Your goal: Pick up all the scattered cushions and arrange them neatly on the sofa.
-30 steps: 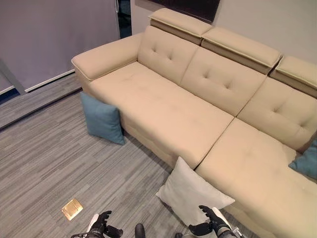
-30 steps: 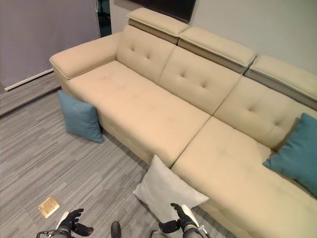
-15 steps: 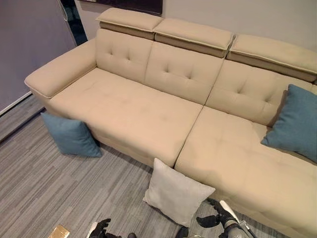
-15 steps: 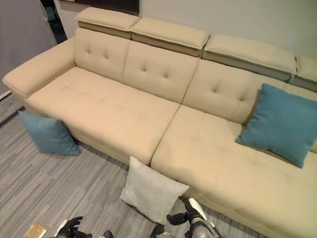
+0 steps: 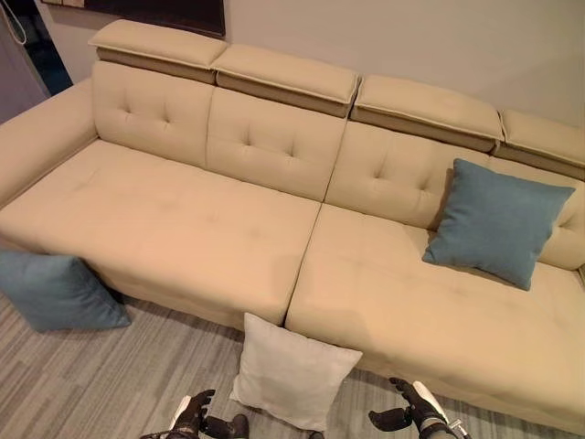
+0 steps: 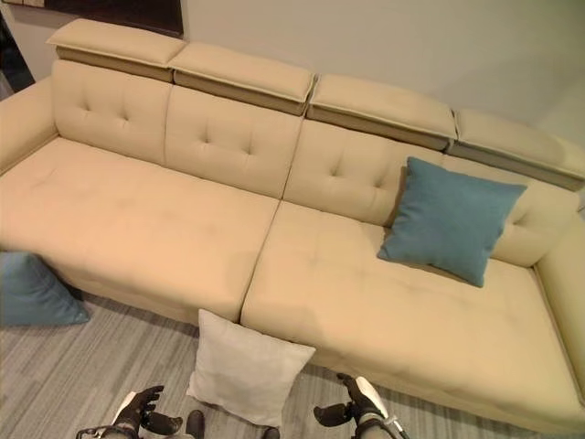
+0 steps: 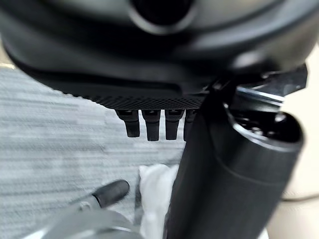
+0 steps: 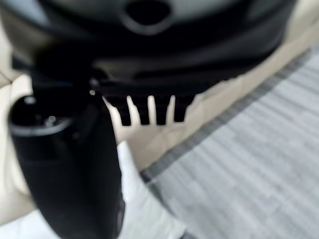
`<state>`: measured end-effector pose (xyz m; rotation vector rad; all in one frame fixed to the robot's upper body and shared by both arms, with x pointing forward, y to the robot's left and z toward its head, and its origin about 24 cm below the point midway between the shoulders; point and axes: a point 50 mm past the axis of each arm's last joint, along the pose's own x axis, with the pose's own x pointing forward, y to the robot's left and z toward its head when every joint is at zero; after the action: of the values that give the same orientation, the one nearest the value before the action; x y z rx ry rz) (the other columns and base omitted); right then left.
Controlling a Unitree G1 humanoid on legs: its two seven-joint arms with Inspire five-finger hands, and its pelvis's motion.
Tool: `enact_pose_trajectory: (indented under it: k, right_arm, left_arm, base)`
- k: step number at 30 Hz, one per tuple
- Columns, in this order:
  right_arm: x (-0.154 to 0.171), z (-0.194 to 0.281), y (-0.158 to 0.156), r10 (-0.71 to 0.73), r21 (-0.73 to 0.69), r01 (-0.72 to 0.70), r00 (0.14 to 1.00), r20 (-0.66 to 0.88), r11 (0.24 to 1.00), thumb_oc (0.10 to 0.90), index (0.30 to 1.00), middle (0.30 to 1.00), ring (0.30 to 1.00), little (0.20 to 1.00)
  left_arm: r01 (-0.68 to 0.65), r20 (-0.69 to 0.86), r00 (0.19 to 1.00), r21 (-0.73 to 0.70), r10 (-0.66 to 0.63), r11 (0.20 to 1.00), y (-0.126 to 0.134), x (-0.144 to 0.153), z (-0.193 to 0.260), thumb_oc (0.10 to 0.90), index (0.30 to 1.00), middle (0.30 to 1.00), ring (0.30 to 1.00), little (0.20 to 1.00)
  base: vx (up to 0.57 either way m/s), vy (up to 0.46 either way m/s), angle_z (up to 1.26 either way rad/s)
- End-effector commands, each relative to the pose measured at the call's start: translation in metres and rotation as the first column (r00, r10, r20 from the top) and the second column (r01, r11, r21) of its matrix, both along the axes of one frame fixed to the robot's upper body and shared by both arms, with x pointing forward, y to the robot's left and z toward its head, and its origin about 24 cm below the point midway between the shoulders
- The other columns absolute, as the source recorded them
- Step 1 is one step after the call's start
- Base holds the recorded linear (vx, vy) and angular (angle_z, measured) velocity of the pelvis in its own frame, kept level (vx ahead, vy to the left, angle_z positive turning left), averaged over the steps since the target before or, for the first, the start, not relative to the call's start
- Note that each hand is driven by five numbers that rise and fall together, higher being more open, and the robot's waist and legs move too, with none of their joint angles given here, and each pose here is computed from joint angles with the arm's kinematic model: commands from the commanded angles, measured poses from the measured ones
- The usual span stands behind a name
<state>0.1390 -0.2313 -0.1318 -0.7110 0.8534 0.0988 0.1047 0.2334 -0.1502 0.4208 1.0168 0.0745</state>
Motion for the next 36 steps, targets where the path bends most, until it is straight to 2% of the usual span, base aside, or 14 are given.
enact_pose_trajectory:
  k: [1, 7, 11, 15, 18, 21, 24, 25, 30, 33, 34, 36]
  right_arm:
    - [0.048, 0.026, 0.001, 0.034, -0.017, -0.031, 0.983, 0.181, 0.999, 0.8, 0.9, 0.9, 0.9, 0.9]
    - [0.067, 0.037, 0.01, 0.035, 0.006, -0.038, 0.967, 0.252, 0.999, 0.8, 0.9, 0.9, 0.9, 0.9]
    - [0.066, 0.035, 0.01, 0.027, 0.011, -0.031, 0.968, 0.249, 0.999, 0.8, 0.9, 0.9, 0.9, 0.9]
    - [0.073, 0.041, 0.001, -0.012, -0.004, 0.014, 0.959, 0.284, 1.0, 0.8, 0.9, 0.9, 0.9, 0.9]
    - [0.085, 0.051, -0.003, -0.07, 0.015, 0.069, 0.936, 0.345, 0.997, 0.8, 0.9, 0.9, 0.9, 0.9]
    - [0.1, 0.064, -0.006, -0.145, 0.059, 0.133, 0.896, 0.419, 0.989, 0.8, 0.9, 0.9, 0.9, 0.9]
    - [0.126, 0.089, -0.008, -0.264, 0.157, 0.213, 0.809, 0.525, 0.964, 0.8, 0.9, 0.9, 0.9, 0.9]
    - [0.127, 0.089, -0.008, -0.265, 0.157, 0.213, 0.809, 0.525, 0.964, 0.8, 0.9, 0.9, 0.9, 0.9]
    - [0.161, 0.124, 0.001, -0.377, 0.294, 0.241, 0.682, 0.627, 0.925, 0.8, 0.9, 0.9, 0.9, 0.9]
    - [0.181, 0.15, 0.005, -0.403, 0.345, 0.217, 0.609, 0.683, 0.913, 0.8, 0.9, 0.9, 0.9, 0.9]
    - [0.192, 0.166, 0.004, -0.407, 0.358, 0.203, 0.569, 0.715, 0.911, 0.8, 0.9, 0.9, 0.9, 0.9]
    - [0.199, 0.176, 0.004, -0.407, 0.361, 0.196, 0.544, 0.733, 0.912, 0.8, 0.9, 0.9, 0.9, 0.9]
  left_arm:
    - [-0.002, 0.026, 1.0, 0.04, 0.0, 0.999, 0.012, 0.005, 0.004, 0.8, 0.9, 0.9, 0.9, 0.9]
    - [0.003, 0.054, 0.999, 0.076, -0.007, 0.997, 0.023, 0.016, 0.011, 0.8, 0.9, 0.9, 0.9, 0.9]
    - [0.002, 0.07, 0.997, 0.079, -0.007, 0.997, 0.025, 0.018, 0.013, 0.8, 0.9, 0.9, 0.9, 0.9]
    - [-0.035, 0.143, 0.989, 0.063, 0.026, 0.997, 0.023, 0.034, 0.019, 0.8, 0.9, 0.9, 0.9, 0.9]
    - [-0.079, 0.239, 0.969, 0.049, 0.065, 0.996, 0.022, 0.056, 0.03, 0.8, 0.9, 0.9, 0.9, 0.9]
    - [-0.117, 0.374, 0.922, 0.015, 0.103, 0.993, 0.02, 0.088, 0.049, 0.8, 0.9, 0.9, 0.9, 0.9]
    - [-0.155, 0.554, 0.818, -0.044, 0.153, 0.987, 0.017, 0.134, 0.084, 0.8, 0.9, 0.9, 0.9, 0.9]
    - [-0.155, 0.555, 0.818, -0.044, 0.153, 0.987, 0.017, 0.134, 0.084, 0.8, 0.9, 0.9, 0.9, 0.9]
    - [-0.166, 0.701, 0.686, -0.109, 0.194, 0.98, 0.011, 0.177, 0.125, 0.8, 0.9, 0.9, 0.9, 0.9]
    - [-0.164, 0.766, 0.611, -0.126, 0.201, 0.978, 0.01, 0.199, 0.15, 0.8, 0.9, 0.9, 0.9, 0.9]
    - [-0.159, 0.801, 0.564, -0.135, 0.202, 0.978, 0.01, 0.21, 0.167, 0.8, 0.9, 0.9, 0.9, 0.9]
    - [-0.155, 0.823, 0.534, -0.133, 0.196, 0.979, 0.01, 0.217, 0.178, 0.8, 0.9, 0.9, 0.9, 0.9]
  base:
    - [-0.06, 0.159, -0.35]
    - [-0.12, 0.084, -0.38]
    - [-0.06, 0.011, -0.23]
    - [-0.12, -0.096, -0.13]
    - [-0.2, -0.094, 0.02]
    - [-0.26, -0.065, 0.05]
    - [-0.19, -0.06, 0.17]
    - [-0.16, -0.035, 0.35]
    - [-0.12, 0.029, 0.14]
    - [-0.08, 0.056, 0.02]
    - [-0.04, 0.049, 0.04]
    - [0.0, 0.054, -0.05]
